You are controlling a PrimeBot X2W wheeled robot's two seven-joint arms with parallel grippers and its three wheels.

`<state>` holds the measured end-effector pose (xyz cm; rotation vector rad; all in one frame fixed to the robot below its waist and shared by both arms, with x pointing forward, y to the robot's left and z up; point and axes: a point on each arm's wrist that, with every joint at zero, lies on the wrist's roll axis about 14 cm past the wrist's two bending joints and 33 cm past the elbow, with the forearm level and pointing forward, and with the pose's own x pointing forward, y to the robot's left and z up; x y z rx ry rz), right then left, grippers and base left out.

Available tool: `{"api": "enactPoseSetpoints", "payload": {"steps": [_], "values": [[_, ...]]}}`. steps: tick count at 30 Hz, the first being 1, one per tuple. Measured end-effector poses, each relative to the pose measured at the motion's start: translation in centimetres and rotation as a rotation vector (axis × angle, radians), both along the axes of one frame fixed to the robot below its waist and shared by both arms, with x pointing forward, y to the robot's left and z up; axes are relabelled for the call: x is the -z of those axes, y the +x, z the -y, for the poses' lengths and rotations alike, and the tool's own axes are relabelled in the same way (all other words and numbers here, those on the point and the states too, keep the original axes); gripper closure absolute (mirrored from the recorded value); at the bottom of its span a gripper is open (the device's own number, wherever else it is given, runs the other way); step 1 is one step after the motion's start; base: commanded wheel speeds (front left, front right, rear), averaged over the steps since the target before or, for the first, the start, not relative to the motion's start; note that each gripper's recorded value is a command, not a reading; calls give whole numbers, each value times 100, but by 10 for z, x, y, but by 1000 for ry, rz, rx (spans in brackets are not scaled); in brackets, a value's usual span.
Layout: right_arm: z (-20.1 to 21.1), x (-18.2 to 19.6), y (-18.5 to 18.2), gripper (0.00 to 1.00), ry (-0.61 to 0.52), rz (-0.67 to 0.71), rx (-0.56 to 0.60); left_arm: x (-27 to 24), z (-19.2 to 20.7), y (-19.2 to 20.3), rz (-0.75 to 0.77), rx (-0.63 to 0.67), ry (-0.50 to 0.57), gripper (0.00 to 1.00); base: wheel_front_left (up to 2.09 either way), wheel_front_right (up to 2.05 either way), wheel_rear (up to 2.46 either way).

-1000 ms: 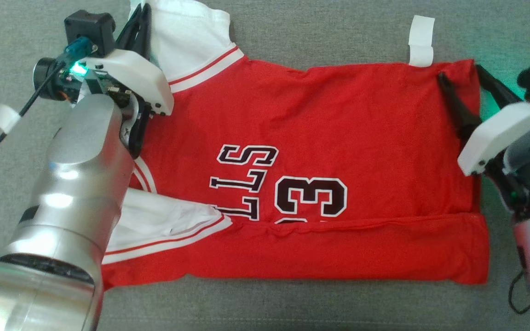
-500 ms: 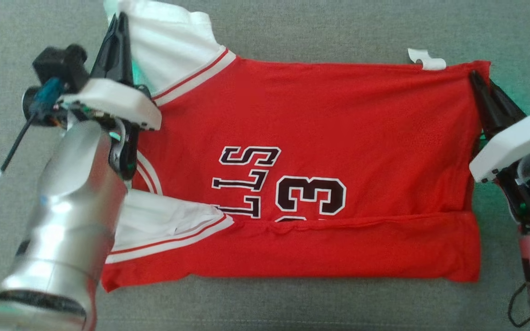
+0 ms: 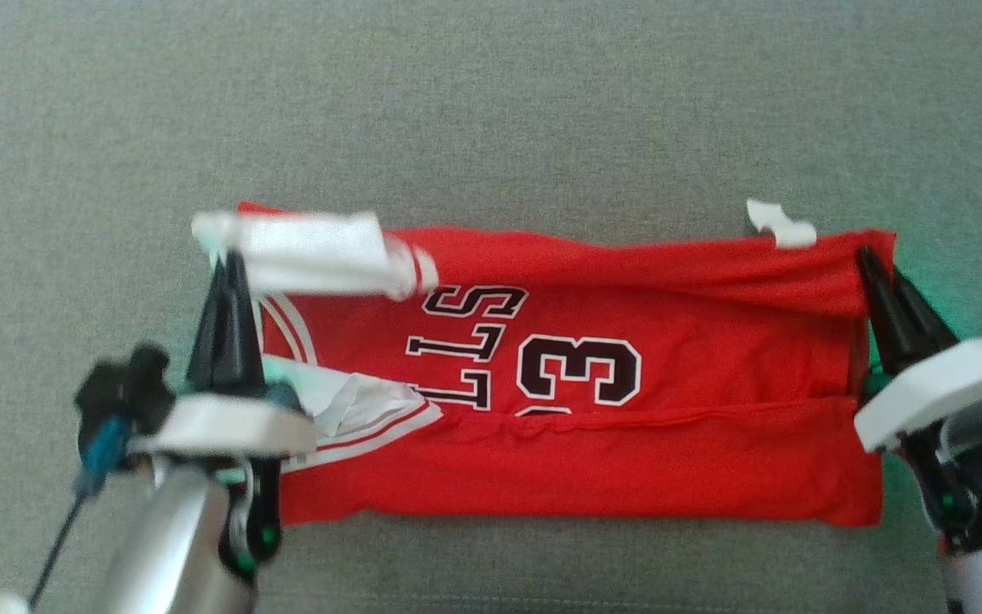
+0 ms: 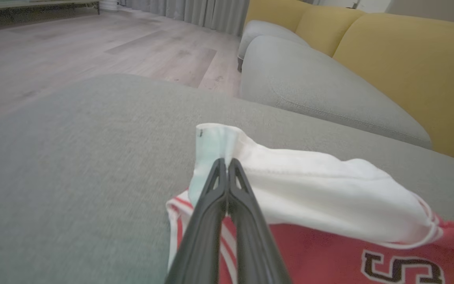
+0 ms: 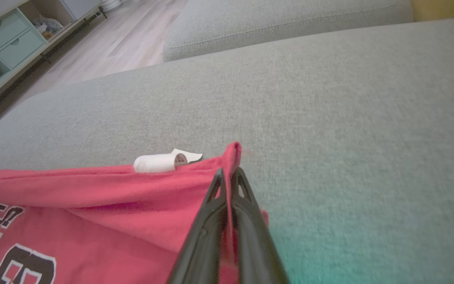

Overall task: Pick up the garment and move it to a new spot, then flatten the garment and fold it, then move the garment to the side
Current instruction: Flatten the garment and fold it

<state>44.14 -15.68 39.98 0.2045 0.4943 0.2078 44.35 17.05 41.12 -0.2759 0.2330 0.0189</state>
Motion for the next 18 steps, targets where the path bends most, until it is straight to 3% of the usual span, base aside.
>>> {"api": "enactPoseSetpoints", "payload": {"steps": [8,9,11,12,13,14,15,16,17,18], "values": [[2,7,-35,100,33,-38,47,10,-5,-64,-132,-84,-60,100,0,0,0],[2,9,-40,93,37,-49,52,12,-5,-70,-152,-90,-67,100,0,0,0],[2,14,-50,52,43,-73,61,18,-5,-80,-192,-96,-79,100,0,0,0],[2,14,-50,17,43,-73,61,18,-5,-80,-192,-96,-79,100,0,0,0],[1,16,-55,0,46,-87,63,22,-4,-85,-213,-96,-88,100,0,0,0],[1,19,-61,0,49,-105,66,24,-3,-88,-225,-99,-100,93,0,0,0],[0,21,-65,0,53,-117,70,26,-3,-90,-238,-100,-108,93,0,0,0],[1,23,-70,0,53,-132,72,30,-2,-93,-257,-99,-115,61,0,0,0],[2,24,-74,0,53,-138,75,34,-2,-95,-278,-99,-123,17,0,0,0],[2,26,-78,0,52,-152,77,37,-2,-97,-288,-100,-125,0,0,0,0]]}}
